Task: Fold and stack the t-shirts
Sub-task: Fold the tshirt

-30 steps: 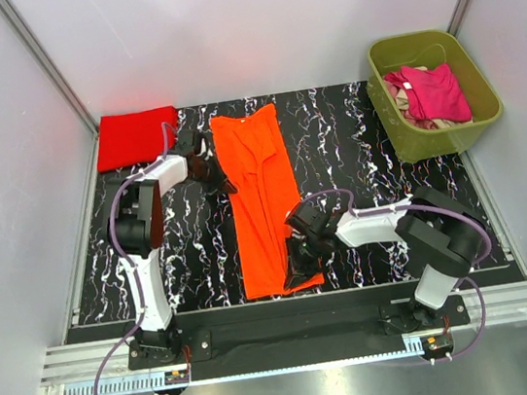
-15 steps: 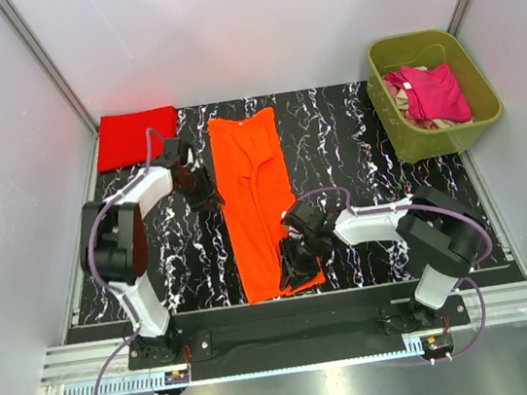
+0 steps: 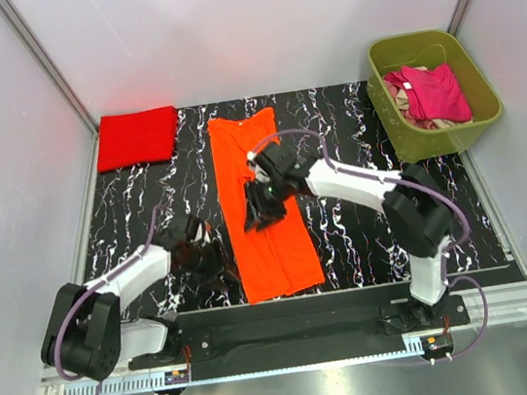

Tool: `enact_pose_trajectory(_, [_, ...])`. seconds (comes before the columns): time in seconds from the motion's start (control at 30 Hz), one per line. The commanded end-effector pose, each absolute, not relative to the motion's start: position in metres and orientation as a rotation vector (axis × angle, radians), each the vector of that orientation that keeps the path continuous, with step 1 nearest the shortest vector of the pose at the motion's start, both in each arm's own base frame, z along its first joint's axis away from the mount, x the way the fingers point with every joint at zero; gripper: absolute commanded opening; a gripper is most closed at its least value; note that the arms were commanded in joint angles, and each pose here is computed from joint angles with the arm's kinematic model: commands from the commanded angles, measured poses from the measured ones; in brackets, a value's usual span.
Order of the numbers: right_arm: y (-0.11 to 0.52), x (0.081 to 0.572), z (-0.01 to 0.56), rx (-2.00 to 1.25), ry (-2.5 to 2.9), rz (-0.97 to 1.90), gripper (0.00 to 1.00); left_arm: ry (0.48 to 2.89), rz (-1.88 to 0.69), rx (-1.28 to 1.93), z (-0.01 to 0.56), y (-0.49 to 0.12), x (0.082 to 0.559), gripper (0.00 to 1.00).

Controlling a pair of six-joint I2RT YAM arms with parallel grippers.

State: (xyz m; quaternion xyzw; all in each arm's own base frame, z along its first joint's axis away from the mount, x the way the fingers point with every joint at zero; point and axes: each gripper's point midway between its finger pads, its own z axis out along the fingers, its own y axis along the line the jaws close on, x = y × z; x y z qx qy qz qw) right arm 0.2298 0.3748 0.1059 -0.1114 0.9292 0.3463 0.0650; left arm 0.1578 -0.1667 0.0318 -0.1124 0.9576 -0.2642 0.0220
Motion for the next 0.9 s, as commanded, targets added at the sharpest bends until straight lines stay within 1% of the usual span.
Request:
enact_pose_trajectory(0.0, [0.383, 0.283, 0.111, -0.329, 2.746, 1.008, 0.44, 2.898, -0.969, -0.41, 0.04, -0.184, 0.154, 0.52])
enact_pose_trajectory(0.07, [0.386, 0.312, 0.113, -0.298, 2.715, 1.007, 0.37, 2.91, -0.994, -0.419, 0.035, -0.185, 0.146, 0.53])
enact_pose_trajectory(0.1, [0.393, 0.332, 0.113, -0.278, 2.692, 1.008, 0.28, 2.901, -1.003, -0.417, 0.037, -0.186, 0.146, 0.52])
enact_pose_trajectory(0.17, [0.386, 0.361, 0.11, -0.193, 2.682, 0.98, 0.22, 2.863, -0.987, -0.404, 0.042, -0.185, 0.151, 0.51])
enact_pose_trajectory(0.23, [0.384, 0.385, 0.108, -0.142, 2.666, 0.957, 0.17, 2.761, -0.959, -0.376, 0.059, -0.184, 0.17, 0.49])
enact_pose_trajectory(0.33, [0.367, 0.416, 0.102, -0.093, 2.638, 0.902, 0.13, 2.667, -0.921, -0.331, 0.08, -0.184, 0.195, 0.46])
enact_pose_trajectory(0.37, [0.361, 0.43, 0.105, -0.081, 2.617, 0.894, 0.12, 2.657, -0.908, -0.336, 0.083, -0.183, 0.201, 0.46])
enact_pose_trajectory(0.4, [0.356, 0.437, 0.093, -0.095, 2.624, 0.87, 0.11, 2.664, -0.89, -0.344, 0.082, -0.182, 0.207, 0.45])
enact_pose_trajectory(0.47, [0.348, 0.449, 0.088, -0.095, 2.616, 0.851, 0.11, 2.615, -0.877, -0.358, 0.093, -0.179, 0.23, 0.45])
enact_pose_trajectory(0.5, [0.34, 0.46, 0.085, -0.085, 2.606, 0.829, 0.1, 2.622, -0.855, -0.362, 0.09, -0.177, 0.24, 0.45])
enact_pose_trajectory(0.57, [0.33, 0.47, 0.081, -0.062, 2.604, 0.808, 0.1, 2.526, -0.859, -0.362, 0.109, -0.173, 0.279, 0.45])
enact_pose_trajectory(0.6, [0.325, 0.473, 0.079, -0.05, 2.605, 0.794, 0.1, 2.548, -0.837, -0.359, 0.099, -0.172, 0.293, 0.46])
enact_pose_trajectory(0.63, [0.316, 0.479, 0.078, -0.023, 2.604, 0.786, 0.09, 2.496, -0.848, -0.337, 0.116, -0.175, 0.318, 0.46])
enact_pose_trajectory(0.7, [0.309, 0.483, 0.074, -0.008, 2.611, 0.8, 0.09, 2.481, -0.829, -0.328, 0.115, -0.177, 0.363, 0.45])
enact_pose_trajectory(0.77, [0.301, 0.487, 0.072, 0.002, 2.612, 0.803, 0.09, 2.445, -0.858, -0.317, 0.118, -0.181, 0.395, 0.44])
enact_pose_trajectory(0.8, [0.298, 0.489, 0.07, 0.001, 2.613, 0.802, 0.09, 2.475, -0.849, -0.346, 0.101, -0.183, 0.409, 0.44])
enact_pose_trajectory(0.83, [0.297, 0.49, 0.069, 0.0, 2.614, 0.803, 0.09, 2.421, -0.862, -0.33, 0.117, -0.188, 0.433, 0.44])
enact_pose_trajectory(0.87, [0.294, 0.493, 0.067, 0.007, 2.614, 0.803, 0.09, 2.401, -0.871, -0.324, 0.117, -0.192, 0.447, 0.44])
